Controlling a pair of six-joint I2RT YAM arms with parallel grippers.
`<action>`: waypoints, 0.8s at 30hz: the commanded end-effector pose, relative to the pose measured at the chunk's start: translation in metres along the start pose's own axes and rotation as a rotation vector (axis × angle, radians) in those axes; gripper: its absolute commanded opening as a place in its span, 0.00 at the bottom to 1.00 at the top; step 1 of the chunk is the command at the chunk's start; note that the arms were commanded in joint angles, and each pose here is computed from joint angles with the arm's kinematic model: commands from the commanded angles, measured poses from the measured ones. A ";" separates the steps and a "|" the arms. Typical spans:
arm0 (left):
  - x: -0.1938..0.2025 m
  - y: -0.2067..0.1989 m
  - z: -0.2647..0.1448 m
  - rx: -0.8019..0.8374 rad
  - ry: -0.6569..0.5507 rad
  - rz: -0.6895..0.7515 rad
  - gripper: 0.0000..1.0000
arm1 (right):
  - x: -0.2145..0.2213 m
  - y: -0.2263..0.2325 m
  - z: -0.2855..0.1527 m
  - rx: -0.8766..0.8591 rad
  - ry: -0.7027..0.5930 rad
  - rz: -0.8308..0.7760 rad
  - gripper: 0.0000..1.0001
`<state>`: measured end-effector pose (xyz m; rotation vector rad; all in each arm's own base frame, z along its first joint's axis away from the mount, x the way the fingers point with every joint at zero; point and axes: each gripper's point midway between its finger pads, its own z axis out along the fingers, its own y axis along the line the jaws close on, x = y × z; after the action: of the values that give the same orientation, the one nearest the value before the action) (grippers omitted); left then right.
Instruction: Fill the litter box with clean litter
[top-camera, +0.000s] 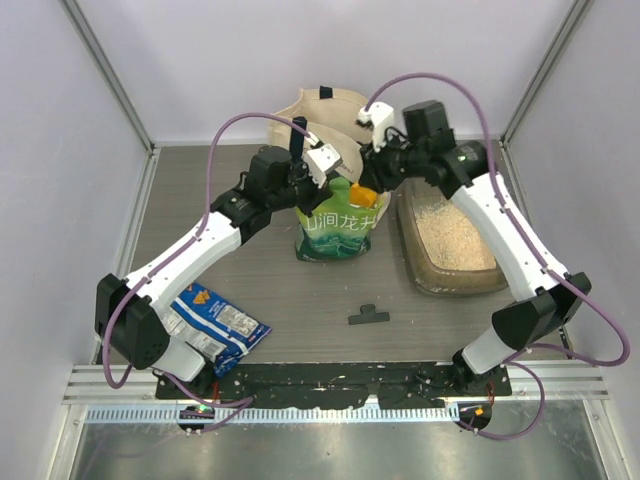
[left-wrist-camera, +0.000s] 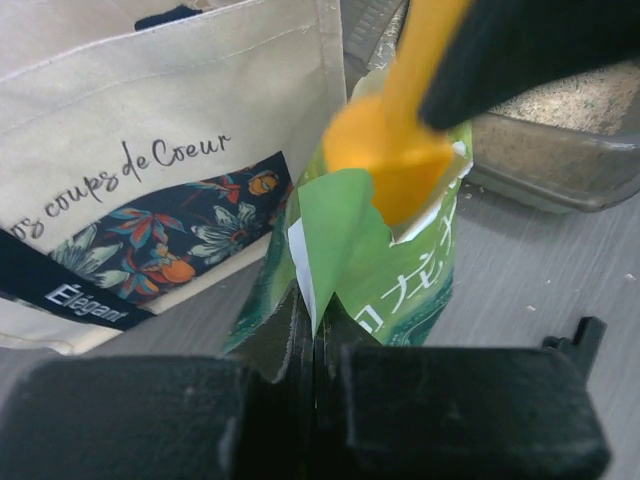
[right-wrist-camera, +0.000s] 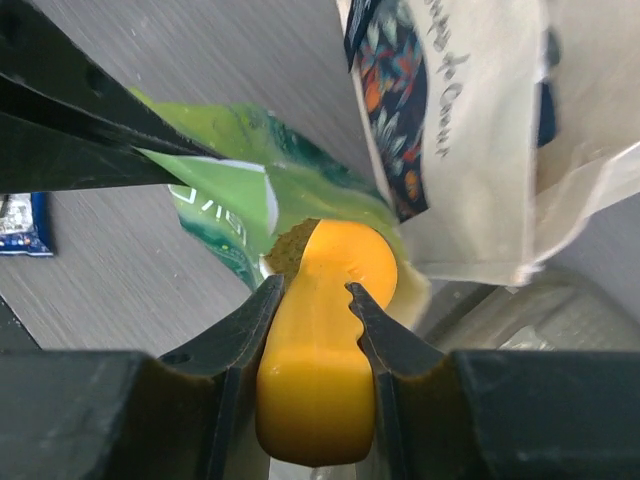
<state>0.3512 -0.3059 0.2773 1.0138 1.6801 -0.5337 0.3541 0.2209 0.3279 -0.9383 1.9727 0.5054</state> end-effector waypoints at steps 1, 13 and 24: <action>-0.110 0.004 -0.044 -0.031 -0.318 -0.100 0.00 | 0.003 -0.020 0.001 0.285 -0.019 0.116 0.01; -0.112 0.008 -0.038 -0.047 -0.332 -0.193 0.00 | 0.045 -0.031 0.034 0.425 0.043 0.286 0.01; -0.116 0.011 -0.040 -0.066 -0.351 -0.178 0.00 | 0.133 -0.011 0.069 0.369 0.231 0.375 0.01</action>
<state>0.3477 -0.3067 0.2781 0.7765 1.8342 -0.6574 0.3728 0.2228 0.2332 -0.4248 2.1996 0.3122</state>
